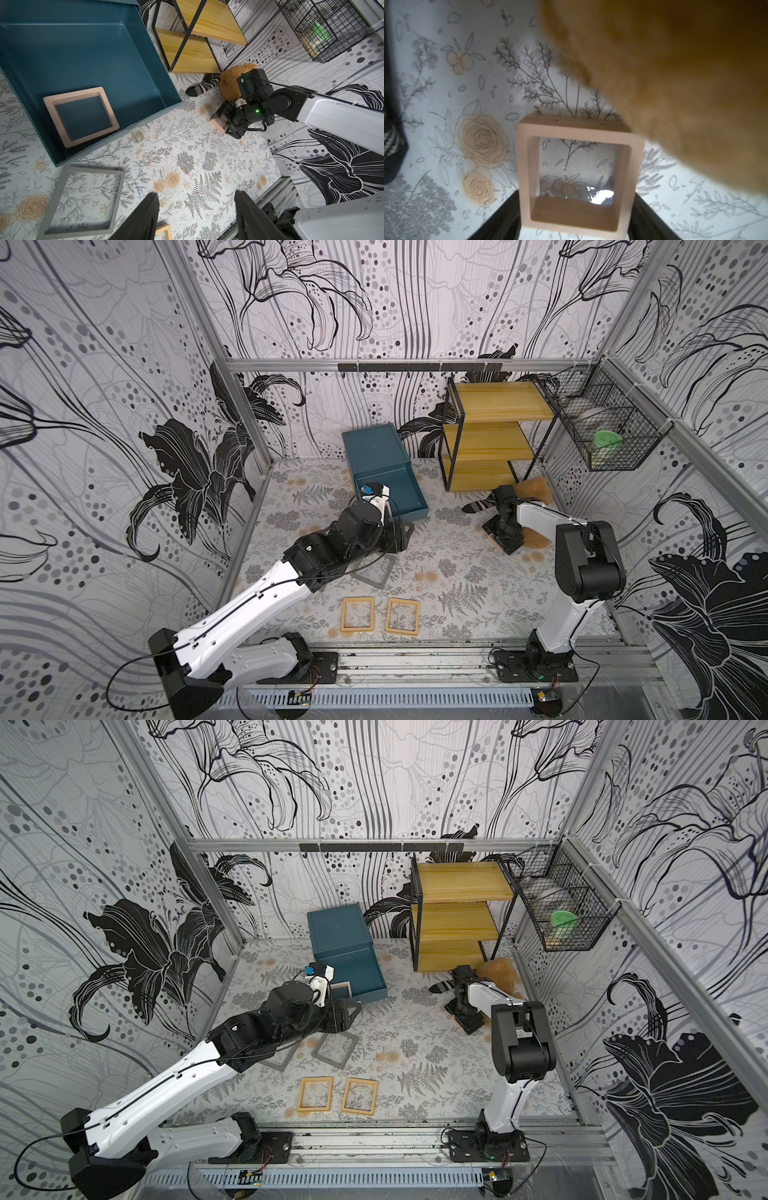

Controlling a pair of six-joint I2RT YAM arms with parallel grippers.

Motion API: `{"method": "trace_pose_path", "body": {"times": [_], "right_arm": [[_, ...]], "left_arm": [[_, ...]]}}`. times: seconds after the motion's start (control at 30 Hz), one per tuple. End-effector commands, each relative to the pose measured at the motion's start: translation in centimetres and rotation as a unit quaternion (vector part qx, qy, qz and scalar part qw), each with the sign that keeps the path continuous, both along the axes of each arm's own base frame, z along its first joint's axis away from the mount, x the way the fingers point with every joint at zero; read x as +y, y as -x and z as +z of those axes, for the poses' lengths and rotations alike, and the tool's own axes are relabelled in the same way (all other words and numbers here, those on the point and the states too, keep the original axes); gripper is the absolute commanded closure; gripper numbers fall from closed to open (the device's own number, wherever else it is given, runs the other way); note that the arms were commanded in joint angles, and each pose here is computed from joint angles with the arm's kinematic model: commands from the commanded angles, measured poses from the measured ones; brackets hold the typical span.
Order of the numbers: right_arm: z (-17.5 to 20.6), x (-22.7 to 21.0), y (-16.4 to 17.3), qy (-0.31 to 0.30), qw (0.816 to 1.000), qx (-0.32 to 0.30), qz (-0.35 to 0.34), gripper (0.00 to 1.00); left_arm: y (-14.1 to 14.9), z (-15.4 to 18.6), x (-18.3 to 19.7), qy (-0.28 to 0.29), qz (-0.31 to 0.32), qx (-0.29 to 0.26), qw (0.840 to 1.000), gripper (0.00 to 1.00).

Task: Place the brooch boxes into the drawer by color
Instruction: Pick up the brooch box from the center of the board.

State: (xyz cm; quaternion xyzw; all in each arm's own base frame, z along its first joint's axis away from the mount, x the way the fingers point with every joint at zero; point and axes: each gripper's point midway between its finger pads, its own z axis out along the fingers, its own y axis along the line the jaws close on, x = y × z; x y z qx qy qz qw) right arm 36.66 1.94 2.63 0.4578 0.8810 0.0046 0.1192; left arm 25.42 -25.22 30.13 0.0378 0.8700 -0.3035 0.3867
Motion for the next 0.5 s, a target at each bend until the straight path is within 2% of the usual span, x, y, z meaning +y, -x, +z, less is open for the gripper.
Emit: {"method": "trace_pose_path", "body": {"times": [0.0,0.2,0.47], "right_arm": [[-0.4,-0.2,1.0,0.008,1.0,0.014,0.002,0.33],[1.3,0.3,0.6,0.037,0.999,0.007,0.032,0.45],[7.7,3.0,-0.3,0.094,0.987,-0.058,0.12,0.51]], "left_arm": [[-0.2,1.1,-0.1,0.014,0.003,-0.017,1.0,0.37],[-0.1,1.1,-0.2,0.015,-0.001,-0.016,1.0,0.37],[-0.3,2.1,0.4,0.017,0.013,-0.027,0.999,0.37]]}}
